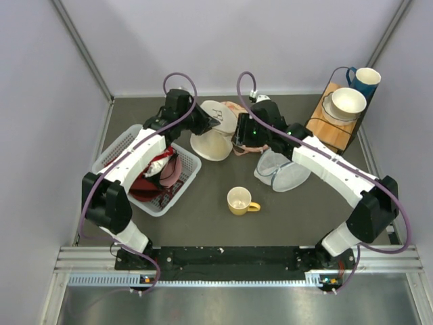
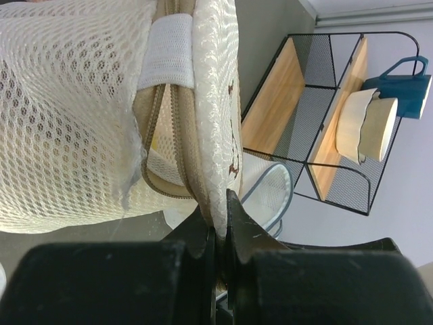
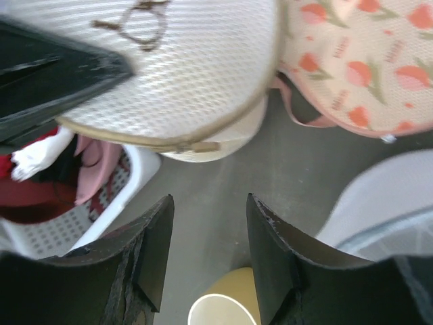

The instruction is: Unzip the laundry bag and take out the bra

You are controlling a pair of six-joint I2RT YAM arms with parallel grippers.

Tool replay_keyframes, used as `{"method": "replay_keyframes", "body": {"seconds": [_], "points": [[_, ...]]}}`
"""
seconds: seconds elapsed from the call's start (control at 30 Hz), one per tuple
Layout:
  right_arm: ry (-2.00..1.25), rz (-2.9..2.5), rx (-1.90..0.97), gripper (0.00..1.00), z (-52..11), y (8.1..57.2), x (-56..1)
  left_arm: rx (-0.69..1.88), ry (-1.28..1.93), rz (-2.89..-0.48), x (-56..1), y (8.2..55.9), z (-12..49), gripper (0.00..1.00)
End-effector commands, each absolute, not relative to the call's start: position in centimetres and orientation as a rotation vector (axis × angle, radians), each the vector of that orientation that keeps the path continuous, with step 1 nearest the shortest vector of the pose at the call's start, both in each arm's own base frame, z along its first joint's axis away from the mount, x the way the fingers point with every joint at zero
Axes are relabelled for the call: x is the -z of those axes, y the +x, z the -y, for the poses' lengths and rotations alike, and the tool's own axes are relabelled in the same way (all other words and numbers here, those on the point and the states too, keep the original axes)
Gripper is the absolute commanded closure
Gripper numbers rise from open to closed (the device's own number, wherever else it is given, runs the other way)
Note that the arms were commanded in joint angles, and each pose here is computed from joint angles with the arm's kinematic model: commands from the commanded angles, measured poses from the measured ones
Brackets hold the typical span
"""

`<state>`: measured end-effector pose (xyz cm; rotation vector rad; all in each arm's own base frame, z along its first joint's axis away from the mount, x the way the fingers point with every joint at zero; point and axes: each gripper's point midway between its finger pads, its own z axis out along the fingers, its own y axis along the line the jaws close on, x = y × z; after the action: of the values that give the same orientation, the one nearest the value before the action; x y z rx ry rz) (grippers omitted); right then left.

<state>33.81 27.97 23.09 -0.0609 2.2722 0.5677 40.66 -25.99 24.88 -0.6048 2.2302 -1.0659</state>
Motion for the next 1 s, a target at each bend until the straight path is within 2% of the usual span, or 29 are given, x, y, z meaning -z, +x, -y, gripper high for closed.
{"method": "replay_keyframes", "body": {"seconds": [0.0,0.17,0.2,0.3,0.47,0.77,0.93,0.97], "points": [[-0.273,-2.132,-0.838,0.52,-31.3,33.4,-27.9,1.163,-0.458,-2.096,-31.1,40.5,26.6,1.0],[-0.375,-2.09,-1.007,0.48,-31.1,33.6,-28.5,1.223,-0.339,-2.123,-32.3,40.2,27.5,1.0],[-0.397,-2.08,-1.068,0.42,-30.7,33.5,-28.8,1.23,-0.321,-2.127,-32.2,40.3,27.6,1.0],[-0.438,-2.091,-1.122,0.37,-30.4,33.4,-28.1,1.263,-0.259,-2.132,-33.0,40.1,28.1,1.0],[-0.481,-2.074,-1.125,0.35,-30.6,33.7,-28.2,1.276,-0.242,-2.128,-33.2,40.0,28.3,1.0],[-0.532,-2.039,-1.189,0.46,-31.5,33.5,-29.2,1.293,-0.245,-2.146,-32.7,40.1,28.6,1.0],[-0.506,-2.053,-1.14,0.56,-31.0,33.9,-28.5,1.296,-0.244,-2.144,-32.7,40.2,28.7,1.0],[-0.496,-2.054,-1.129,0.63,-30.8,34.0,-28.4,1.296,-0.244,-2.144,-32.7,40.2,28.7,1.0]]}}
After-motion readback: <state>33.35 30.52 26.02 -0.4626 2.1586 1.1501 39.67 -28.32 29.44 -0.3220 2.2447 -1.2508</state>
